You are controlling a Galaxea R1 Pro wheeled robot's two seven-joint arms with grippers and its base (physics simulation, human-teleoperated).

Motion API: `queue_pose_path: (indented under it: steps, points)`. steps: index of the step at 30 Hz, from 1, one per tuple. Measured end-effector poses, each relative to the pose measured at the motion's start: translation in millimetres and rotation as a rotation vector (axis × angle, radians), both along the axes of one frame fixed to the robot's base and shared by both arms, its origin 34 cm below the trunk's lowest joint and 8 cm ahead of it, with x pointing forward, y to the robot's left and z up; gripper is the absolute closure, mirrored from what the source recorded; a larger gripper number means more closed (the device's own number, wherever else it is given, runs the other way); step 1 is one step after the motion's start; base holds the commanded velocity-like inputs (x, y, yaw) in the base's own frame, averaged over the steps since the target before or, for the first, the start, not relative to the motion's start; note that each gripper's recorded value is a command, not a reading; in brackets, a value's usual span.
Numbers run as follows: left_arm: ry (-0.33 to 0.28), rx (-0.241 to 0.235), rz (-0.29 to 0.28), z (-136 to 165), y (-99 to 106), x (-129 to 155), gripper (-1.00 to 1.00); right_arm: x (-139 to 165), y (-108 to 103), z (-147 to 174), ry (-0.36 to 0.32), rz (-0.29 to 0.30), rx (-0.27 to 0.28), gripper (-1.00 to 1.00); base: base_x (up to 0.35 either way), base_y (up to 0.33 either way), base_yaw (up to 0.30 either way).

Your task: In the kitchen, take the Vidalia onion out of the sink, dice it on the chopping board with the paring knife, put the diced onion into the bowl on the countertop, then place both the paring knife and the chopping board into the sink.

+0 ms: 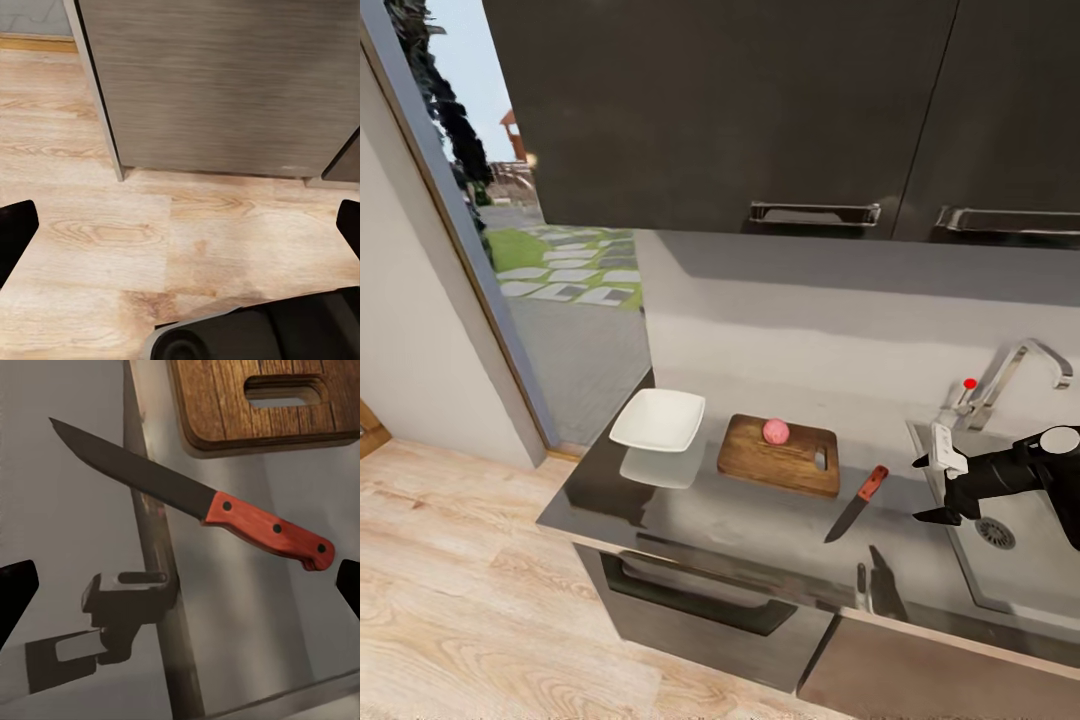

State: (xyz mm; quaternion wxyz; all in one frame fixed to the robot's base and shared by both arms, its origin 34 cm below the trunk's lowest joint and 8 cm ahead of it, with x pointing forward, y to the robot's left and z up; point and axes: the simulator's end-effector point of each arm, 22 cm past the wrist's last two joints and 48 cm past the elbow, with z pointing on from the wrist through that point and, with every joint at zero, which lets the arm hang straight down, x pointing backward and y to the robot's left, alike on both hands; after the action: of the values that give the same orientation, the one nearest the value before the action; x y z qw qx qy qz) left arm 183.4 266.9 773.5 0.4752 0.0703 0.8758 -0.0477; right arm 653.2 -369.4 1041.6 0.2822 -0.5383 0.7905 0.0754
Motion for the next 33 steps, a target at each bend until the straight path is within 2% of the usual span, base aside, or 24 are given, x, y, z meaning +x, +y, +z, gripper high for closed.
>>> queue_pose_path:
  steps: [17, 27, 33]
  points:
    - [0.005, 0.001, 0.001, 0, 1, -1, -1.00, 1, 0, -3, 0.003, 0.001, -0.002, -1.00, 0.007, 0.000, 0.000]
    - [0.008, 0.001, 0.001, 0, 1, -2, -1.00, 1, 3, -5, 0.007, 0.003, 0.003, -1.00, 0.258, 0.000, 0.000]
    - [0.018, 0.000, 0.000, -1, 0, -4, -1.00, 1, 4, -11, 0.019, 0.006, 0.001, -1.00, 0.072, 0.000, 0.000]
